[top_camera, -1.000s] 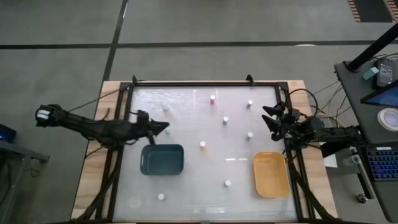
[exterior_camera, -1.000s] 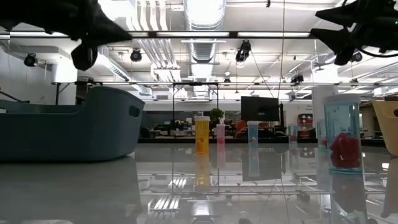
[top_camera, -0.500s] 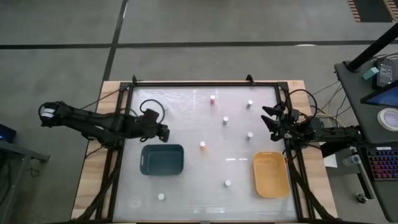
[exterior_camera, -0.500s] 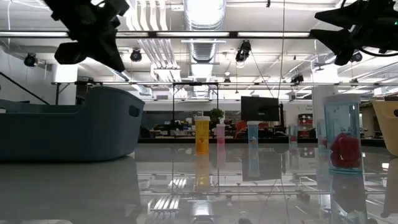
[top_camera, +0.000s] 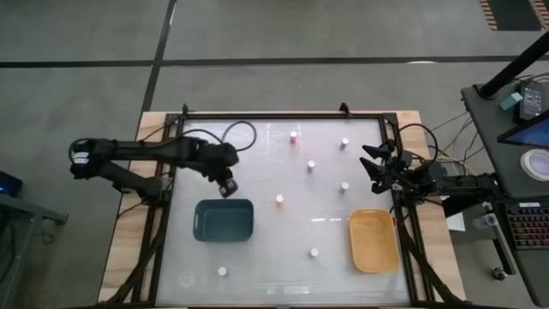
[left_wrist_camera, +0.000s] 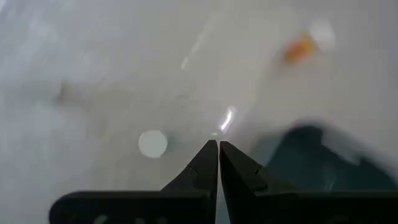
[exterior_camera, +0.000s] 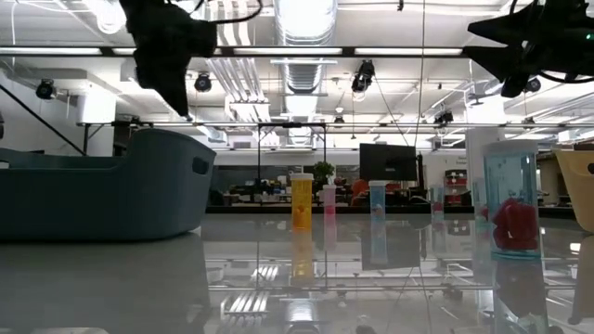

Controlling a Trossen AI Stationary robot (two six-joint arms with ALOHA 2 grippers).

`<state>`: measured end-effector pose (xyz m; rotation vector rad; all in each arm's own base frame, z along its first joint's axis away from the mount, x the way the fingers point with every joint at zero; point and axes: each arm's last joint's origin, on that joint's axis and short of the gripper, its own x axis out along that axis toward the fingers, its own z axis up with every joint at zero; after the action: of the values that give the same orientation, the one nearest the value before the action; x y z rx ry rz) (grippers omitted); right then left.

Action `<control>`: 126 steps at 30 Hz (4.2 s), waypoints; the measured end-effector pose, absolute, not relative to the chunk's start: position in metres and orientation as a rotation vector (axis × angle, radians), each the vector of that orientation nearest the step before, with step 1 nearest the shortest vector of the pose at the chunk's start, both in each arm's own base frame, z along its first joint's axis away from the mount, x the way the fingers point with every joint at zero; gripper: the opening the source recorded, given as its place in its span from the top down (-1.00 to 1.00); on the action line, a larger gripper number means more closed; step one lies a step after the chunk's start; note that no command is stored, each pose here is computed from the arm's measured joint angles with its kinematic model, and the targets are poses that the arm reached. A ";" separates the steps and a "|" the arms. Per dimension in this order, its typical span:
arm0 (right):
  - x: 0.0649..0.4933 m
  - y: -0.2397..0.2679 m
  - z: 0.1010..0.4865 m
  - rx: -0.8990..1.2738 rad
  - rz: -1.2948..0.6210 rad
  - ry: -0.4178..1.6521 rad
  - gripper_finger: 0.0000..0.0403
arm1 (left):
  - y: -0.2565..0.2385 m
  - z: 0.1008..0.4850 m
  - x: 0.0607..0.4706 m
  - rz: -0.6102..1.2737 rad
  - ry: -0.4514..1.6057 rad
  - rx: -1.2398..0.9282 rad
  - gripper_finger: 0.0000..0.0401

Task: Pick and place medicine bottles into bin by pill shape (circle, oval)
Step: Put the blue bottled tablets into the green bin

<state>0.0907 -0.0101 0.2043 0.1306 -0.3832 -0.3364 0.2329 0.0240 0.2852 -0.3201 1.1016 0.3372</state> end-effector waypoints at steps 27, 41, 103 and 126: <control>0.093 -0.011 0.198 0.106 -0.362 -0.304 -0.12 | 0.051 0.228 0.259 0.227 1.444 0.028 0.10; 0.093 -0.011 0.197 0.116 -0.360 -0.299 -0.12 | 0.056 0.220 0.261 0.231 1.477 0.022 0.10; 0.093 -0.011 0.198 0.124 -0.358 -0.309 -0.12 | 0.013 0.324 0.280 0.270 1.232 0.058 0.52; 0.093 -0.011 0.198 0.144 -0.355 -0.319 -0.12 | -0.116 0.312 0.226 0.342 1.409 -0.090 0.52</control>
<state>0.0927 -0.0106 0.1984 0.1442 -0.3192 -0.3548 0.2257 -0.1162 0.3119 -0.0898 1.4088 0.3421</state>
